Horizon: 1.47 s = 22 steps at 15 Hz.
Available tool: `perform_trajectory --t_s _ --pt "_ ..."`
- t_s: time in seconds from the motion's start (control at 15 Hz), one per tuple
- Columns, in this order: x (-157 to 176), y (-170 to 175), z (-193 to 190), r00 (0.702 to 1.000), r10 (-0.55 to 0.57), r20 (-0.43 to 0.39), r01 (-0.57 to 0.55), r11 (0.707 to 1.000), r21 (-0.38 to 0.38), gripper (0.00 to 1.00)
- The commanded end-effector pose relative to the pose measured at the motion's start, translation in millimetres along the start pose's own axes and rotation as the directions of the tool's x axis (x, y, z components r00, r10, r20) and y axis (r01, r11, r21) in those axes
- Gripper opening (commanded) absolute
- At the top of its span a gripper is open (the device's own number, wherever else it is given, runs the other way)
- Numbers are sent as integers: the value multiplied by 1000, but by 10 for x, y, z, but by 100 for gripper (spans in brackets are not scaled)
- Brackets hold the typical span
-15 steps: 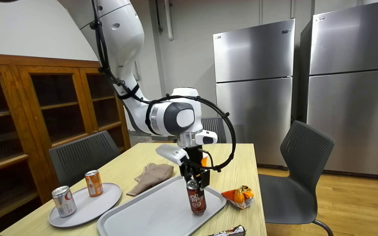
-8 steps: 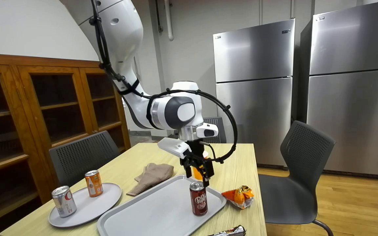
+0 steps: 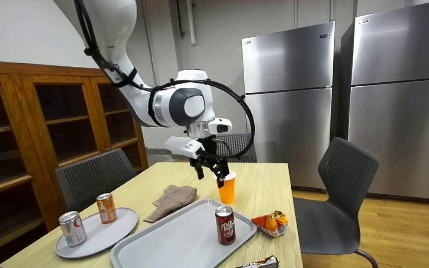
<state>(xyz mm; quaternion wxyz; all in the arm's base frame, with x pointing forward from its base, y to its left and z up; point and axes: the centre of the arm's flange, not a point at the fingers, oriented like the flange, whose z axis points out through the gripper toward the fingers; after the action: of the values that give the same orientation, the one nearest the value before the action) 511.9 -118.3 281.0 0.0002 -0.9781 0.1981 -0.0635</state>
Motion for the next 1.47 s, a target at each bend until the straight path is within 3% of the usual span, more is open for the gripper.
perform_trajectory --t_s 0.0,0.27,0.6,1.4 --pt "-302 -336 -209 997 -74 -16 74 997 36 100" --pt "-561 -833 -333 985 -172 -22 173 983 57 100" --pt "-945 -1517 -444 946 -322 -29 323 944 71 100" --pt "-1972 -2851 -516 790 -612 -40 613 784 99 100"
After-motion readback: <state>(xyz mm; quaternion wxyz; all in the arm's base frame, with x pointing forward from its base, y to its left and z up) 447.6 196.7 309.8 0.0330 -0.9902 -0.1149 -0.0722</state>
